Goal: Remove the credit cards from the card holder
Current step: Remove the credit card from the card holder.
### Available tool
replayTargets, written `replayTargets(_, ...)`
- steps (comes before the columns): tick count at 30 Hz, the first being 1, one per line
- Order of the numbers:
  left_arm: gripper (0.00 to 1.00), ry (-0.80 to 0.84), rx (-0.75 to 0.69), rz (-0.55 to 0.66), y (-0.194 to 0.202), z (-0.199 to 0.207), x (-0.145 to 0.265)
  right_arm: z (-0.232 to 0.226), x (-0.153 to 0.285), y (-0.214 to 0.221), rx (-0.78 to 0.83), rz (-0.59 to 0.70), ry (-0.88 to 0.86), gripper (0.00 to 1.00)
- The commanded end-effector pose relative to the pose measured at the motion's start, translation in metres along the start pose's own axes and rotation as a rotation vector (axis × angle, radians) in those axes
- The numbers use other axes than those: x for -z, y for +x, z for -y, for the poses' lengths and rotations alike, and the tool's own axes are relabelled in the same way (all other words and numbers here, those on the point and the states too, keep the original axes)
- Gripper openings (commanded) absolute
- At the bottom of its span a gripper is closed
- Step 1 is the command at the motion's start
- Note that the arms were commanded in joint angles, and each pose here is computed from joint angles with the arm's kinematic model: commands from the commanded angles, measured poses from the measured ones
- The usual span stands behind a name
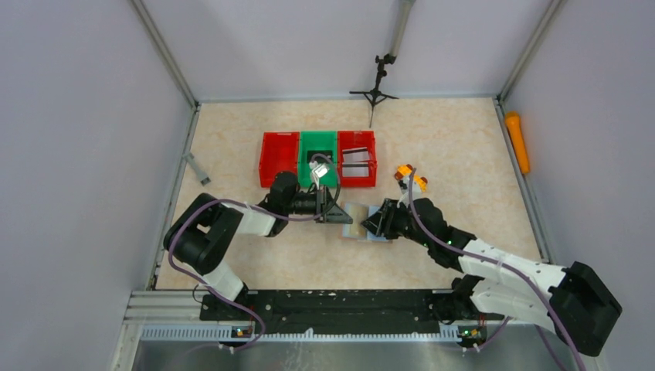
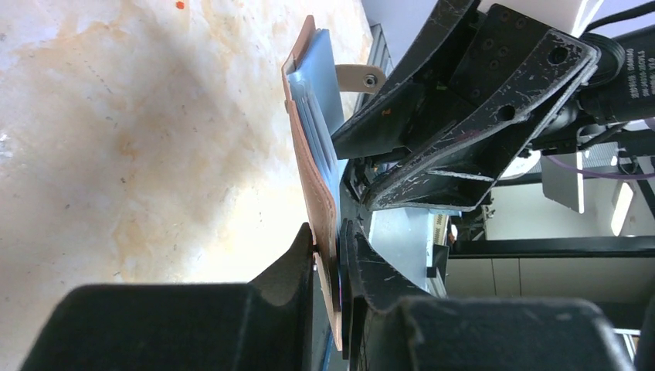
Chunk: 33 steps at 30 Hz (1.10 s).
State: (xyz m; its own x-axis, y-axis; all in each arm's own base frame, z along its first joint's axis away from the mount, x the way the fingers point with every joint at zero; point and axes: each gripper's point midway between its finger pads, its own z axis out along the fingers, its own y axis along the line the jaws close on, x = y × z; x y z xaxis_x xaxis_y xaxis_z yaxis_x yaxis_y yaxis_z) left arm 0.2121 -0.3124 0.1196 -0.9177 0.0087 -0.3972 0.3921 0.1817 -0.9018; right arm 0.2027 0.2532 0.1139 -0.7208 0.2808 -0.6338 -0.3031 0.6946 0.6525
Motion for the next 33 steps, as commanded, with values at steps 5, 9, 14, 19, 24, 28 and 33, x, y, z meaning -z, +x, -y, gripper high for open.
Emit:
replayTargets(5, 0.01, 0.186, -0.139, 0.037, -0.009, 0.049, 0.009, -0.026, 0.009, -0.013, -0.045, 0.04, -0.116, 0.45)
replayTargets(9, 0.01, 0.194, -0.146, 0.039, -0.009, 0.052, 0.01, -0.032, 0.011, -0.013, -0.063, 0.04, -0.153, 0.47)
replayTargets(14, 0.01, 0.195, -0.136, 0.034, -0.008, 0.05, 0.009, -0.042, 0.012, -0.013, -0.094, 0.036, -0.218, 0.46)
replayTargets(19, 0.01, 0.193, -0.134, 0.034, -0.008, 0.05, 0.009, -0.045, 0.016, -0.016, -0.109, 0.045, -0.239, 0.42)
replayTargets(24, 0.02, 0.141, -0.118, 0.032, -0.009, 0.039, 0.006, -0.022, 0.013, -0.014, -0.074, 0.043, -0.111, 0.55)
replayTargets(28, 0.02, 0.103, -0.112, 0.031, -0.01, 0.031, 0.005, -0.018, 0.004, -0.003, -0.032, -0.019, -0.096, 0.65)
replayTargets(33, 0.07, 0.102, -0.097, 0.024, -0.01, 0.028, 0.004, -0.024, -0.006, 0.006, 0.009, -0.05, -0.121, 0.76)
